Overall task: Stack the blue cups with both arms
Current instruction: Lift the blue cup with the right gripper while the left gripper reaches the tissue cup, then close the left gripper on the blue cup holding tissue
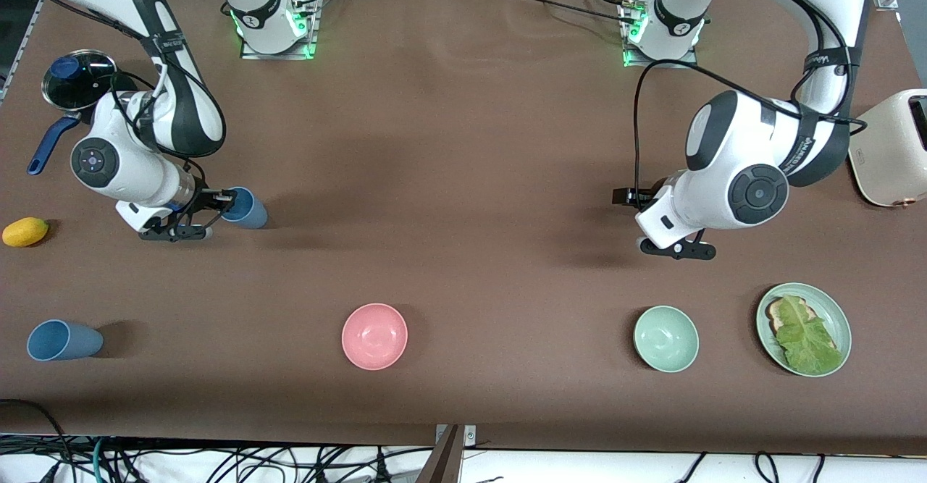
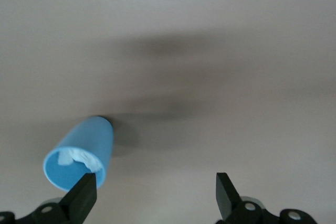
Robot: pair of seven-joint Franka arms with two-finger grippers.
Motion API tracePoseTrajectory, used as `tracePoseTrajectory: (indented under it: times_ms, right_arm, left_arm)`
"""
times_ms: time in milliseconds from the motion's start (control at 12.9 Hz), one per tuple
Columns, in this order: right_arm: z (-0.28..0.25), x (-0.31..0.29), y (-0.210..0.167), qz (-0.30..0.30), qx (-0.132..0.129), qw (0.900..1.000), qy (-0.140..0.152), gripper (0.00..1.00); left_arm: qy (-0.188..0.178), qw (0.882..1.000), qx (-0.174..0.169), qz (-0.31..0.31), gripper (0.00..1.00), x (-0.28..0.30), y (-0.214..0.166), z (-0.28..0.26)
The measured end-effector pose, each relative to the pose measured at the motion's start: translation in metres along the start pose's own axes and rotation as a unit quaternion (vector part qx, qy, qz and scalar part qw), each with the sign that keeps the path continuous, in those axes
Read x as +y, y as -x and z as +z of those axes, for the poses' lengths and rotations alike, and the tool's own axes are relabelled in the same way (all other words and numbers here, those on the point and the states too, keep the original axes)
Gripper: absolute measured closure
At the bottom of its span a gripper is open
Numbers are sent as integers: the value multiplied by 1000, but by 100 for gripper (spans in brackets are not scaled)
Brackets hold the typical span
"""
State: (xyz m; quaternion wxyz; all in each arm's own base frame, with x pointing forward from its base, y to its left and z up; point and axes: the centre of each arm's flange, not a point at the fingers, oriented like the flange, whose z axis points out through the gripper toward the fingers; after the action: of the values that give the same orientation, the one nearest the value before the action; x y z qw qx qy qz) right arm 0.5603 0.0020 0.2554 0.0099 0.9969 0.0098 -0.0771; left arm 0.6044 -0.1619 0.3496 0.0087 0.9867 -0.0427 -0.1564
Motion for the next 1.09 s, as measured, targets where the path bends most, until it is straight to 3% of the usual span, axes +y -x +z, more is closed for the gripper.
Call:
tracePoseTrajectory:
  times_ms: [155, 388, 854, 1087]
  right_arm:
    - [-1, 0, 1, 2, -6, 1000, 0, 95]
    - [-18, -1, -6, 1, -19, 1000, 0, 95]
    - [-99, -4, -30, -2, -24, 1000, -1, 95]
    - [-150, -6, -36, -3, -30, 1000, -1, 95]
  left_arm:
    - [-18, 1000, 11, 12, 0, -12, 0, 17]
    - [-15, 1000, 20, 19, 0, -50, -3, 33]
    - [-12, 1000, 2, 16, 0, -66, 29, 67]
    - [-11, 1000, 10, 15, 0, -68, 50, 72]
